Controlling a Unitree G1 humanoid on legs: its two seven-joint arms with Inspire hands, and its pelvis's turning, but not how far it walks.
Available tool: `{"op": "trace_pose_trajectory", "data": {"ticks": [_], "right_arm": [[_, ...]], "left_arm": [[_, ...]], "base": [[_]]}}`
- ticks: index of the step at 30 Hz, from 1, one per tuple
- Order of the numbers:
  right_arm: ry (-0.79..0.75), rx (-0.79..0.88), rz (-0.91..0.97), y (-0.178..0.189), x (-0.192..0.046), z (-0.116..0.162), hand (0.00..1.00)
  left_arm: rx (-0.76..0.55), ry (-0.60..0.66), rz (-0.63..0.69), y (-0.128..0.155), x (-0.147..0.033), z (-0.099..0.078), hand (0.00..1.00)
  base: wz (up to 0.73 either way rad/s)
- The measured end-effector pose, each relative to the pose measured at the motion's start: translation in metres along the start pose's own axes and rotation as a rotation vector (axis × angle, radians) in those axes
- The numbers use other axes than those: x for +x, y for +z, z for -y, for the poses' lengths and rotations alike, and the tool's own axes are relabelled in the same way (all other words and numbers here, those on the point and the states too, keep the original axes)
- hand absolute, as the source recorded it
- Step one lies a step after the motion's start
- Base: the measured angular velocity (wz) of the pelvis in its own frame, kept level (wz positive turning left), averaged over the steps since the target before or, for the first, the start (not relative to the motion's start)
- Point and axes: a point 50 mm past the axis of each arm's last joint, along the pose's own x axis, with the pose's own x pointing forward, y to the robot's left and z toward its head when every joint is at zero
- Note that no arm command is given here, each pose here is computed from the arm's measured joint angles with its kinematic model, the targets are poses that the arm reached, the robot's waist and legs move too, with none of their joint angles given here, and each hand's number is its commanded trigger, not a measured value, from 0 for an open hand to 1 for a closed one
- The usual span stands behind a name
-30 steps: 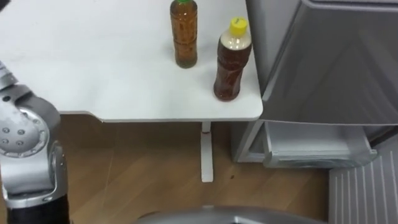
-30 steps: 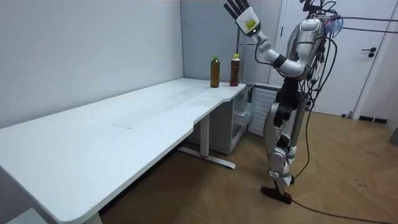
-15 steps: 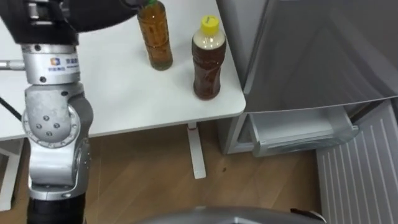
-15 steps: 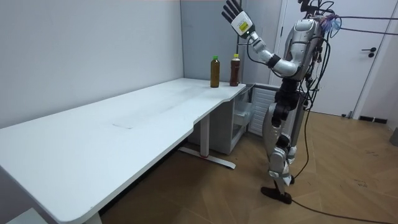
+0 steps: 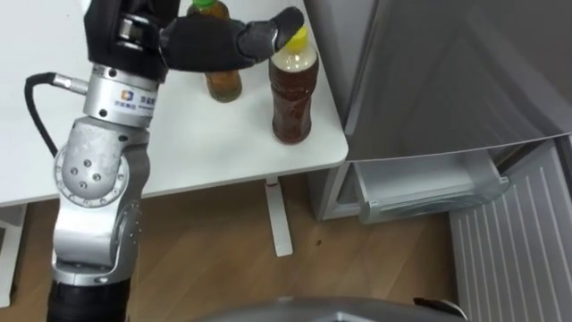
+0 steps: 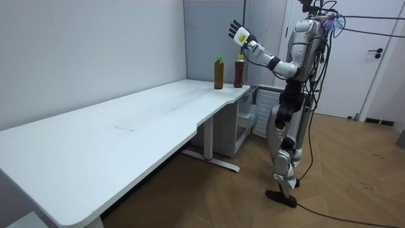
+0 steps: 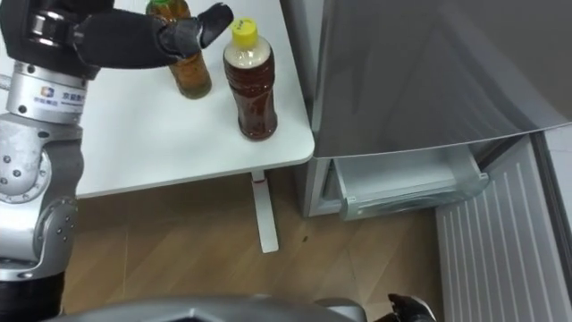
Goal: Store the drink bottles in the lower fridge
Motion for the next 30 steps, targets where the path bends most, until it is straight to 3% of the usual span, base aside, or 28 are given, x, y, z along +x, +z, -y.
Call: {"op": "trace_pose_trajectory", "data": {"ticks": [13, 30], "right_arm": [[0.002, -0.031, -0.037, -0.005, 0.0, -0.002, 0.0], [0.012, -0.065, -0.068, -0.007, 0.0, -0.005, 0.0]], "left_arm": [[-0.045, -0.037, -0.095, -0.021, -0.002, 0.01, 0.0], [-0.087, -0.087, -0.109, -0.024, -0.001, 0.021, 0.0]], "base": [[-0.01], [0.0]]}}
